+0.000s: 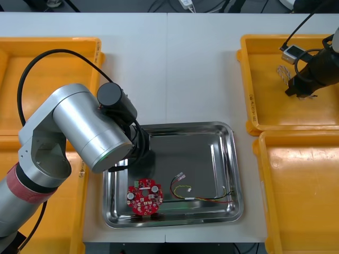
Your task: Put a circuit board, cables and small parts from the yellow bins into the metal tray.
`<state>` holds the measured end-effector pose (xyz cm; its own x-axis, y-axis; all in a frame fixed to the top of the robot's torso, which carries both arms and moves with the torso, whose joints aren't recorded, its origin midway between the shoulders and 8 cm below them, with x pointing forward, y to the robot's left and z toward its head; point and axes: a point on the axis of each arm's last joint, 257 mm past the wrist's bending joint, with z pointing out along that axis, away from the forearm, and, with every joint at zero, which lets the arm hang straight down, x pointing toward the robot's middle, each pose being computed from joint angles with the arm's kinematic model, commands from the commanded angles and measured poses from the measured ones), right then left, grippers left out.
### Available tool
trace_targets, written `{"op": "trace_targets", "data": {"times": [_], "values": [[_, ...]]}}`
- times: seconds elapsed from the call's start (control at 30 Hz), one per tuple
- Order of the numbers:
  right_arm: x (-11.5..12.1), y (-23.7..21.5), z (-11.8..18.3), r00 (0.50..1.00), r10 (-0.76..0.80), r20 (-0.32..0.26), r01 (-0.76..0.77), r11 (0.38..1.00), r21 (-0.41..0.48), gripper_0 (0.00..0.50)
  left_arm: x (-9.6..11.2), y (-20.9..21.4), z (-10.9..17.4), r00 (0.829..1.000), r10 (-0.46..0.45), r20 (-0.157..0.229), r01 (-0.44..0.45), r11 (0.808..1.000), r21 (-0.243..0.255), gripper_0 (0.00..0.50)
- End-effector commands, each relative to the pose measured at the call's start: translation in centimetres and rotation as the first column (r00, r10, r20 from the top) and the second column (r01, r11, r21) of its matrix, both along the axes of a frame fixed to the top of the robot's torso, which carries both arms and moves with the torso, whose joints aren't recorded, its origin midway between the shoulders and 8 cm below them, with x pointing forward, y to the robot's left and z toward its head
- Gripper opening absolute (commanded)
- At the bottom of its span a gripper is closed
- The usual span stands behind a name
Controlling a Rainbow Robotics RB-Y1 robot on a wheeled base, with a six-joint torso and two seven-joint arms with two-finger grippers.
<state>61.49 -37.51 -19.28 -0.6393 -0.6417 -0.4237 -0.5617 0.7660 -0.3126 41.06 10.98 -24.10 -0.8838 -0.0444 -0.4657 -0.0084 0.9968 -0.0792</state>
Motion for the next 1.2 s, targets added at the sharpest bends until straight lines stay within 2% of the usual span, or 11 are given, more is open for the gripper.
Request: {"op": "trace_targets", "data": {"times": [0.03, 0.23, 0.27, 0.3, 0.33, 0.37, 0.4, 0.43, 0.5, 0.9, 1.2], "values": [[0.6, 1.4, 0.1, 0.999, 0.051, 0.013, -0.051, 0.998, -0.028, 0.5, -0.7, -0.9, 0.0, 1.0, 0.011, 0.012, -0.01, 1.0, -0.028, 0.001], [0.3, 1.4, -0.6, 0.999, 0.043, 0.003, -0.043, 0.999, -0.016, 0.5, -0.9, -0.8, -0.2, 1.0, 0.013, 0.006, -0.013, 0.999, -0.029, 0.018], [0.2, 1.4, -0.7, 0.999, 0.043, 0.002, -0.043, 0.999, -0.011, 0.495, -0.9, -0.7, -0.2, 1.0, 0.014, 0.005, -0.014, 0.999, -0.029, 0.078], [0.2, 1.6, -0.7, 0.999, 0.045, 0.002, -0.045, 0.999, -0.007, 0.468, -0.8, -0.7, -0.2, 1.0, 0.014, 0.005, -0.014, 1.0, -0.027, 0.111], [0.2, 1.5, -0.8, 0.999, 0.043, 0.002, -0.043, 0.999, -0.007, 0.403, -0.8, -0.7, -0.2, 1.0, 0.015, 0.006, -0.015, 1.0, -0.027, 0.206], [0.2, 1.5, -0.8, 0.999, 0.041, 0.002, -0.041, 0.999, -0.005, 0.331, -0.8, -0.8, -0.2, 1.0, 0.014, 0.007, -0.013, 0.999, -0.03, 0.255], [0.2, 1.5, -0.8, 0.999, 0.04, 0.0, -0.04, 0.999, -0.004, 0.132, -0.8, -0.7, -0.2, 1.0, 0.013, 0.009, -0.013, 0.999, -0.031, 0.333], [0.1, 1.5, -0.9, 0.999, 0.041, -0.001, -0.041, 0.999, -0.005, 0.0, -0.7, -0.8, -0.1, 1.0, 0.012, 0.012, -0.011, 0.999, -0.034, 0.408], [0.2, 1.5, -0.8, 0.999, 0.041, 0.003, -0.041, 0.999, -0.005, 0.0, -0.7, -0.8, -0.1, 1.0, 0.014, 0.014, -0.014, 0.999, -0.037, 0.5], [0.5, 1.5, 0.4, 0.998, 0.056, 0.024, -0.056, 0.998, -0.004, 0.0, -0.6, -0.9, -0.2, 1.0, 0.012, 0.015, -0.011, 0.999, -0.046, 0.5], [-0.5, 1.4, 5.6, 0.995, 0.091, 0.039, -0.088, 0.995, -0.055, 0.0, -0.4, -1.0, -0.3, 1.0, 0.008, 0.025, -0.007, 0.998, -0.057, 0.5]]}}
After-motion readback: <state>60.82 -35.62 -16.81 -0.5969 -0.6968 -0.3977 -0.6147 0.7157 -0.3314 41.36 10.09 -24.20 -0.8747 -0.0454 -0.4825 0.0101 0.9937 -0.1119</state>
